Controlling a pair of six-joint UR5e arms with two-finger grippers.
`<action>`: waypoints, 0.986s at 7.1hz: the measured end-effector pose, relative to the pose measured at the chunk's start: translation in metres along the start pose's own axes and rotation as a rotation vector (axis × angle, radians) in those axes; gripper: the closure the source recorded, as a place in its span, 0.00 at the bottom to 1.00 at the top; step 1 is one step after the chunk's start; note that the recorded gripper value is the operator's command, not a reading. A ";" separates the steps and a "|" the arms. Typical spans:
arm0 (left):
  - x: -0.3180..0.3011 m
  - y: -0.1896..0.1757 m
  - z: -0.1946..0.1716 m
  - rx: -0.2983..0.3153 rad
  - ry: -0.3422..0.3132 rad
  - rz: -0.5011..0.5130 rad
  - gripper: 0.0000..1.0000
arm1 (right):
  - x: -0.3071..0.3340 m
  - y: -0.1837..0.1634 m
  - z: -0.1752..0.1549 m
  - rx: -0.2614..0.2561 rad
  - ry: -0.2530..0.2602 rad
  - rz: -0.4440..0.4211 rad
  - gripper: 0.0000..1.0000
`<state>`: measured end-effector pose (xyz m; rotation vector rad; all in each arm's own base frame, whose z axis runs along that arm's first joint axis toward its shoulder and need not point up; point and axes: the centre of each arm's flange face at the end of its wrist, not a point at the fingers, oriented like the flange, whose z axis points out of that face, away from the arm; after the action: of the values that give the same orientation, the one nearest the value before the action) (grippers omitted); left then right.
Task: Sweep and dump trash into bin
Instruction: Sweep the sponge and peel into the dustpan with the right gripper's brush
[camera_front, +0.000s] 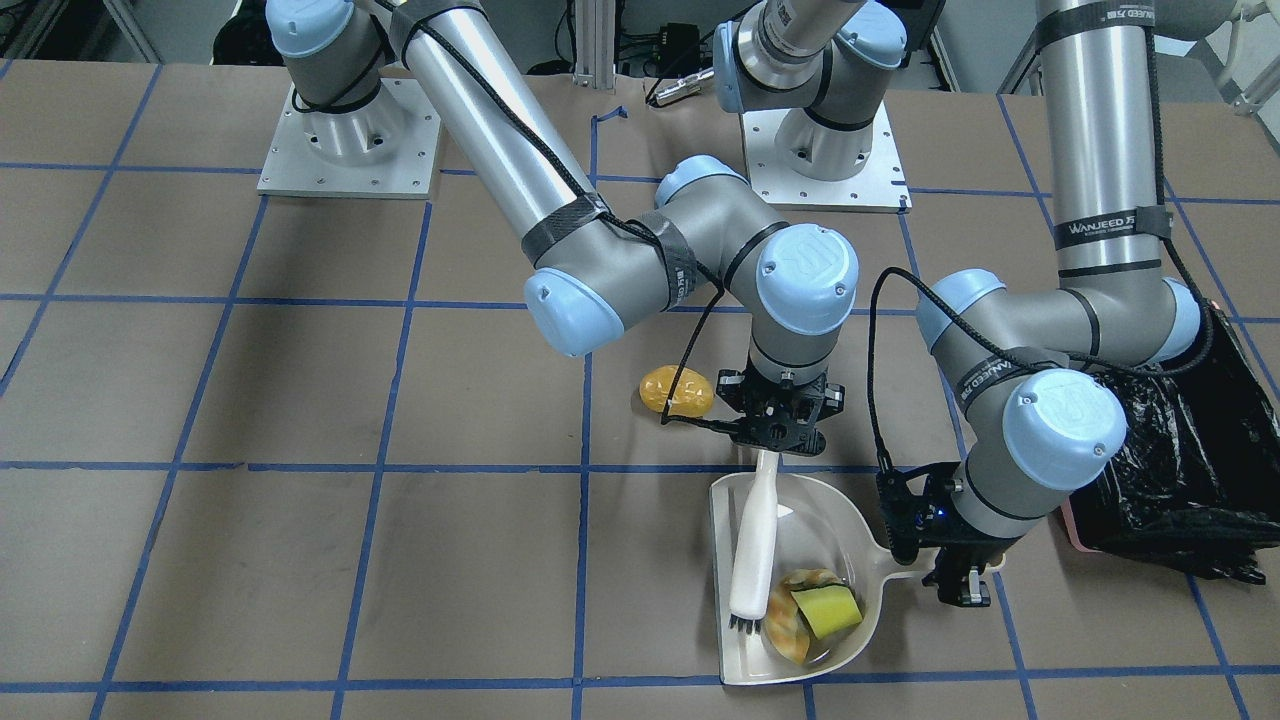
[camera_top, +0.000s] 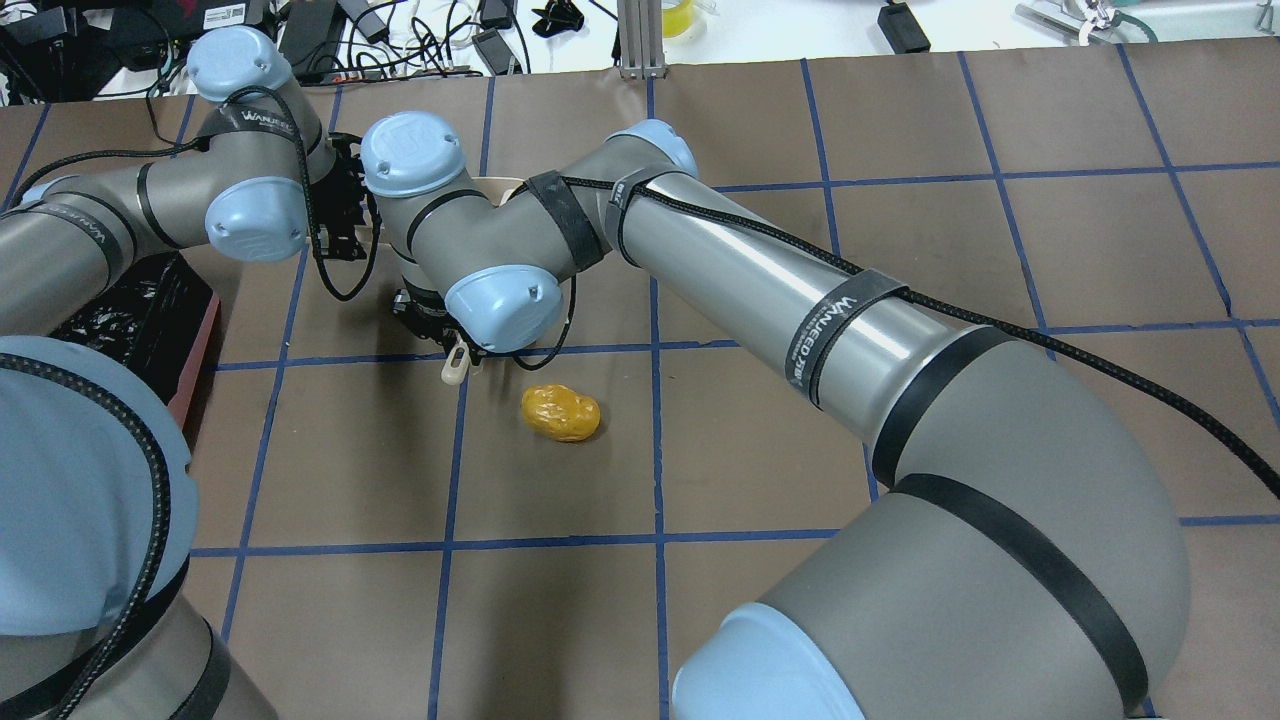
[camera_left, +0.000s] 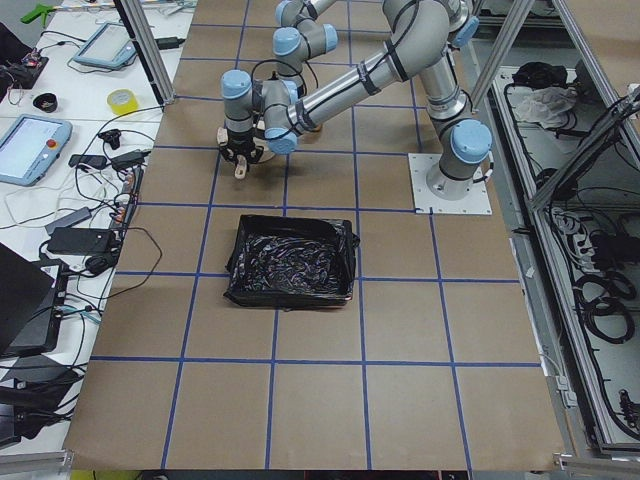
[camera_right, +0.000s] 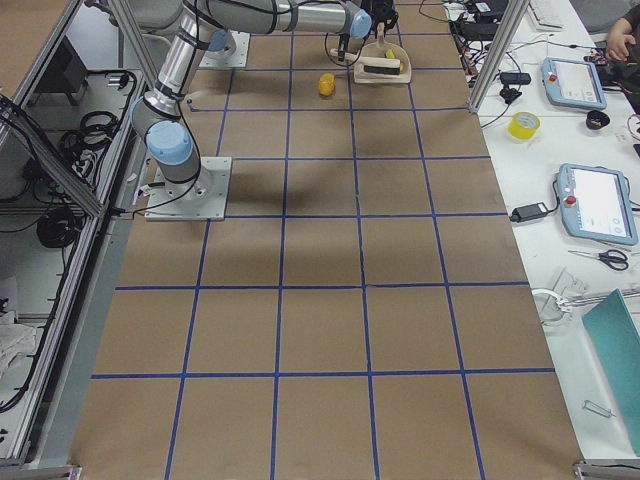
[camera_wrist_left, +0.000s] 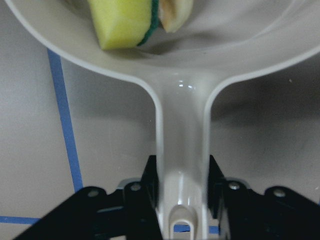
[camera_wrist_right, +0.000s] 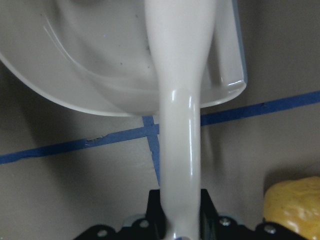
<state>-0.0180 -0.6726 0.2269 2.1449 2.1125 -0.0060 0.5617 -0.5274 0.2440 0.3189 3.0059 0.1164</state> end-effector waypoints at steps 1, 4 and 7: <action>0.000 0.000 -0.001 0.001 -0.002 0.003 0.90 | 0.008 -0.001 -0.011 -0.002 0.032 -0.013 1.00; 0.029 0.009 -0.016 0.010 0.017 0.035 0.94 | 0.075 -0.036 -0.075 -0.025 0.171 -0.015 1.00; 0.127 0.029 -0.041 0.010 0.058 0.059 0.95 | 0.147 -0.029 -0.128 -0.077 0.206 0.008 1.00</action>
<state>0.0095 -0.5422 0.2583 2.2381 2.0830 0.0521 0.3972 -0.5325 0.3522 0.3304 3.1923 0.2817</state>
